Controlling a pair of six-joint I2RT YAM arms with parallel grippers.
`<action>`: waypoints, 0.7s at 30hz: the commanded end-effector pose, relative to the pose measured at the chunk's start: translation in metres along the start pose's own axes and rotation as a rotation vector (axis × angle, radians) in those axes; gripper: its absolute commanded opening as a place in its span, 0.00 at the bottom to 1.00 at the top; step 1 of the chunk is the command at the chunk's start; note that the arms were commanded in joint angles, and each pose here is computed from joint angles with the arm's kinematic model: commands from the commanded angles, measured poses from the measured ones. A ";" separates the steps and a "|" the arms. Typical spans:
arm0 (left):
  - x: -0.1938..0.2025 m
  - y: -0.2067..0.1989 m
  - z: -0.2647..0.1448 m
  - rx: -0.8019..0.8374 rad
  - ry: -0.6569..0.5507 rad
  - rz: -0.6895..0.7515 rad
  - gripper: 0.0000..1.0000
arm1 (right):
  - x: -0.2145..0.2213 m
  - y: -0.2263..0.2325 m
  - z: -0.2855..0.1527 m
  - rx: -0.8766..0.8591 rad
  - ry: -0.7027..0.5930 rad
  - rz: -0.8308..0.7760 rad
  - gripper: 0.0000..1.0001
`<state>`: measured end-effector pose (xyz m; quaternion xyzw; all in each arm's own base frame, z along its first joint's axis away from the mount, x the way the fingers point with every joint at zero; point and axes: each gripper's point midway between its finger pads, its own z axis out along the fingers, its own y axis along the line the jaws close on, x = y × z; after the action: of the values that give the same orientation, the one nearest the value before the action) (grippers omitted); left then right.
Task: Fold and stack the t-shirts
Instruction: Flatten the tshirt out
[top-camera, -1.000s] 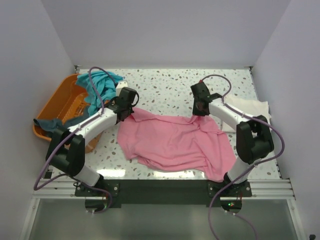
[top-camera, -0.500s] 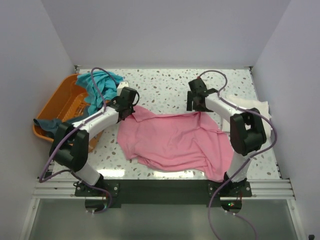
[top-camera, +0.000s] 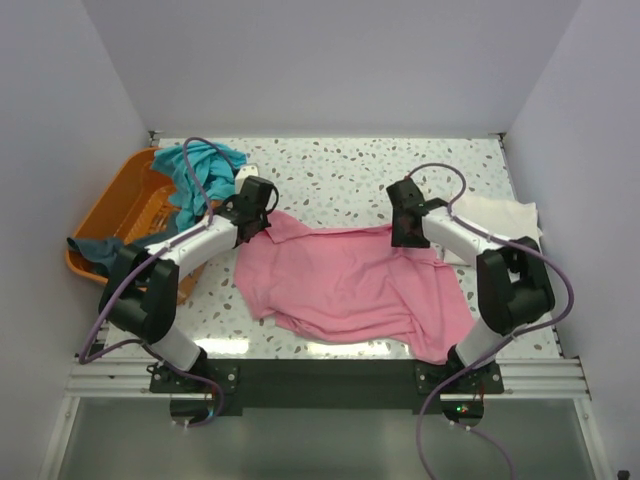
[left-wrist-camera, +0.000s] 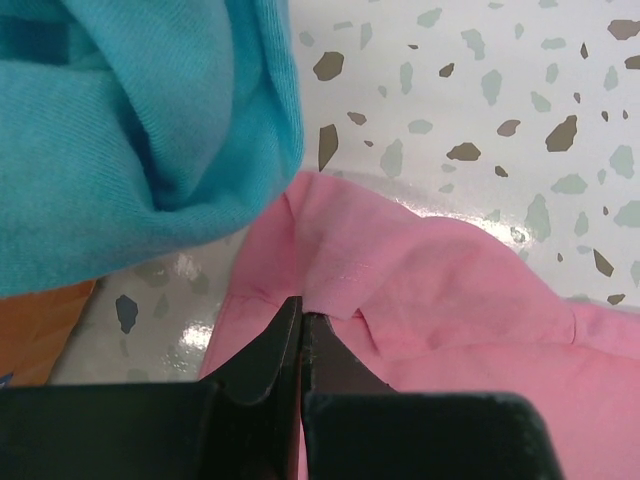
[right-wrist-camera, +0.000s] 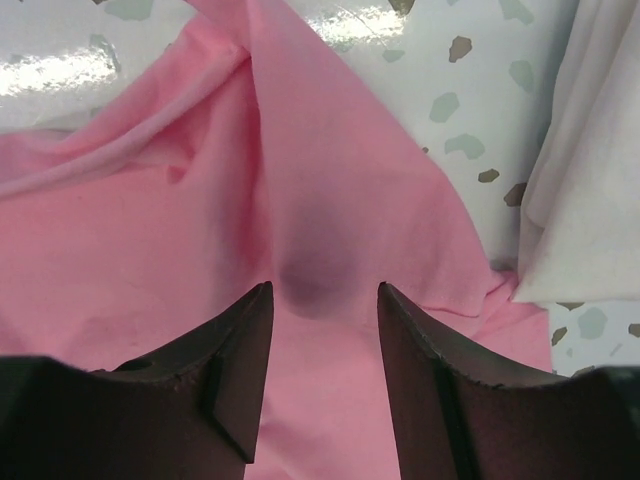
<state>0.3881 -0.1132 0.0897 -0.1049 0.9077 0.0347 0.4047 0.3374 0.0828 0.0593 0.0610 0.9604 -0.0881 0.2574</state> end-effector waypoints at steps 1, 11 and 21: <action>-0.014 -0.003 -0.001 0.023 -0.050 -0.021 0.00 | 0.000 0.007 0.009 -0.004 0.014 0.002 0.49; -0.013 0.000 -0.002 0.011 -0.046 -0.019 0.00 | 0.002 0.005 0.021 0.048 0.030 0.007 0.22; -0.027 0.009 -0.011 -0.033 -0.073 -0.024 0.00 | -0.018 -0.024 -0.025 0.119 -0.040 0.036 0.11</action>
<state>0.3873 -0.1109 0.0885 -0.1066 0.9072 0.0396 0.4050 0.3314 0.0707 0.0471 0.0682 0.9624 -0.1311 0.2279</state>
